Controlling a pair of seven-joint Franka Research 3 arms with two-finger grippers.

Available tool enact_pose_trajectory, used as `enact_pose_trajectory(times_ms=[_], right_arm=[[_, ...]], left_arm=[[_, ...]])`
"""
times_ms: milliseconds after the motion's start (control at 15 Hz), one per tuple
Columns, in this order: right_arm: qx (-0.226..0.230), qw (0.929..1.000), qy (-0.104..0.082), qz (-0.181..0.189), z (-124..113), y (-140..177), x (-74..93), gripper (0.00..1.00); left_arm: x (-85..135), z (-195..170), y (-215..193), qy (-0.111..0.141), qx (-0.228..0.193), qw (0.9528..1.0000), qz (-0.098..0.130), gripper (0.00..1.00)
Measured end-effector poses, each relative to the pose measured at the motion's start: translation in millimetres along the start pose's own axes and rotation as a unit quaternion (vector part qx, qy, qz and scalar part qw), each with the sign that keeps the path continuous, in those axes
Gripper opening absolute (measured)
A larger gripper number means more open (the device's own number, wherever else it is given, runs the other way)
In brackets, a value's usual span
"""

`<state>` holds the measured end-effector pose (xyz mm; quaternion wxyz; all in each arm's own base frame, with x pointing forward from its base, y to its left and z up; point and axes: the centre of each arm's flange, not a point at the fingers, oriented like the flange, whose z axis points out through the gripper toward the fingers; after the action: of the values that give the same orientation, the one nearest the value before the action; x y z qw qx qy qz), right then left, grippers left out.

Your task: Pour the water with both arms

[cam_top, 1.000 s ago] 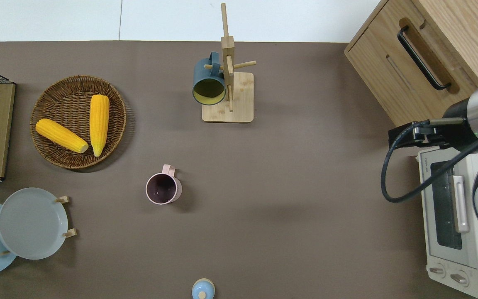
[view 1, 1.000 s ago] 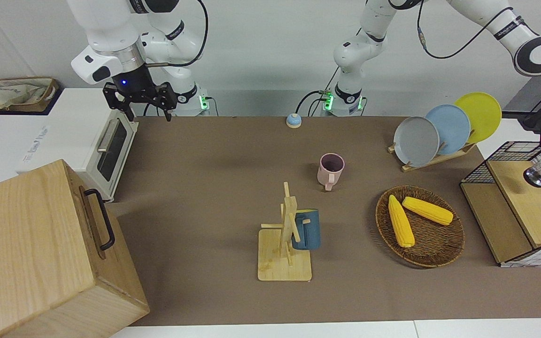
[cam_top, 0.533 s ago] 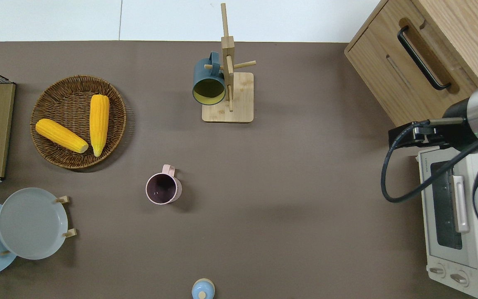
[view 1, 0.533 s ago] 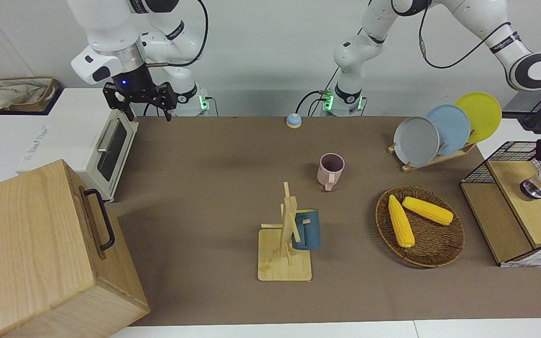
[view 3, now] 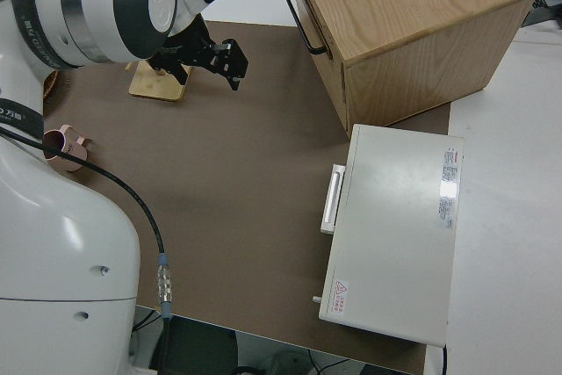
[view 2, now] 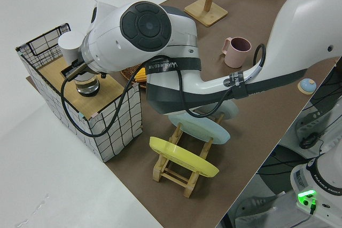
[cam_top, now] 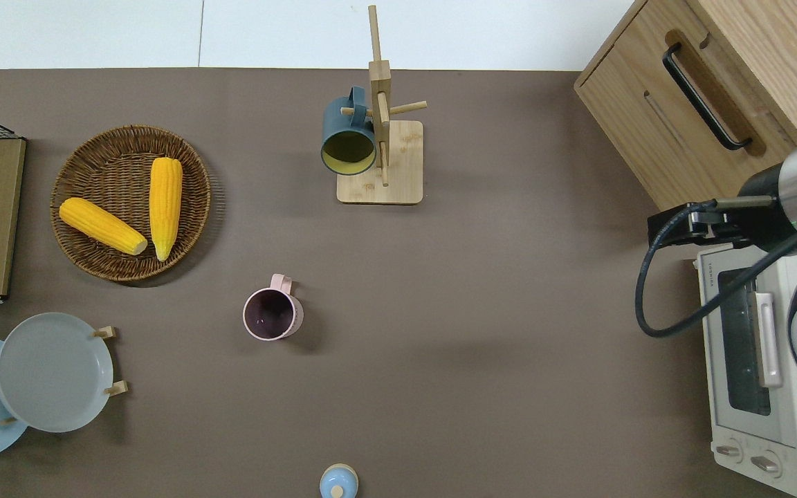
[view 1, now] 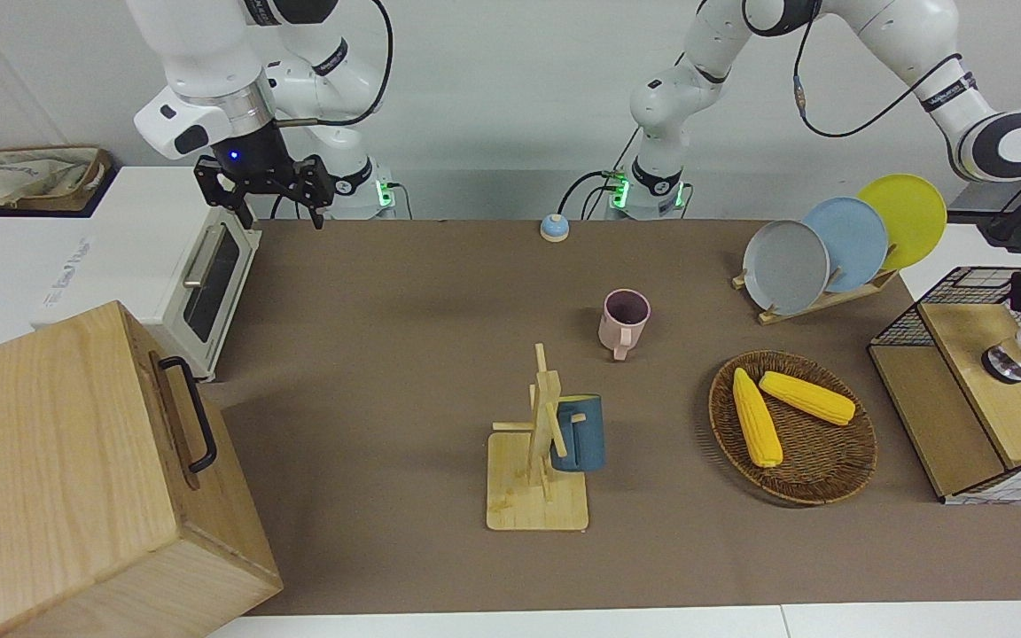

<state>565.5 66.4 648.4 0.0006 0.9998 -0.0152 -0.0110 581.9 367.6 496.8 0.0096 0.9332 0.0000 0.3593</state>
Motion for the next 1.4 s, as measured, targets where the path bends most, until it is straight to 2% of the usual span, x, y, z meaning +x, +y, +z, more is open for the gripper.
enact_pose_trajectory(times_ms=[133,200,400,733,867,1133,1400], right_arm=[[0.0,1.0,0.0,0.0,0.0,0.0,0.0,1.0],[0.0,1.0,0.0,0.0,0.0,0.0,0.0,1.0],[0.0,1.0,0.0,0.0,0.0,0.0,0.0,1.0],[0.0,1.0,0.0,0.0,0.0,0.0,0.0,1.0],[0.0,1.0,0.0,0.0,0.0,0.0,0.0,1.0],[0.0,1.0,0.0,0.0,0.0,0.0,0.0,1.0],[0.0,1.0,0.0,0.0,0.0,0.0,0.0,1.0]], left_arm=[[0.3,1.3,-0.2,0.003,0.004,1.0,0.001,0.64],[0.8,1.6,-0.1,0.005,0.006,1.0,0.001,0.69],[6.1,-2.2,-0.6,0.014,0.012,0.9998,0.002,0.97],[7.0,-5.8,-4.4,0.016,0.016,0.9997,0.001,1.0],[7.5,-6.5,-4.5,0.01,0.017,0.9998,0.001,1.0],[19.0,-14.8,2.5,-0.045,0.01,0.9989,-0.008,1.0],[31.8,-42.9,-0.2,-0.103,-0.001,0.9947,-0.003,1.0]])
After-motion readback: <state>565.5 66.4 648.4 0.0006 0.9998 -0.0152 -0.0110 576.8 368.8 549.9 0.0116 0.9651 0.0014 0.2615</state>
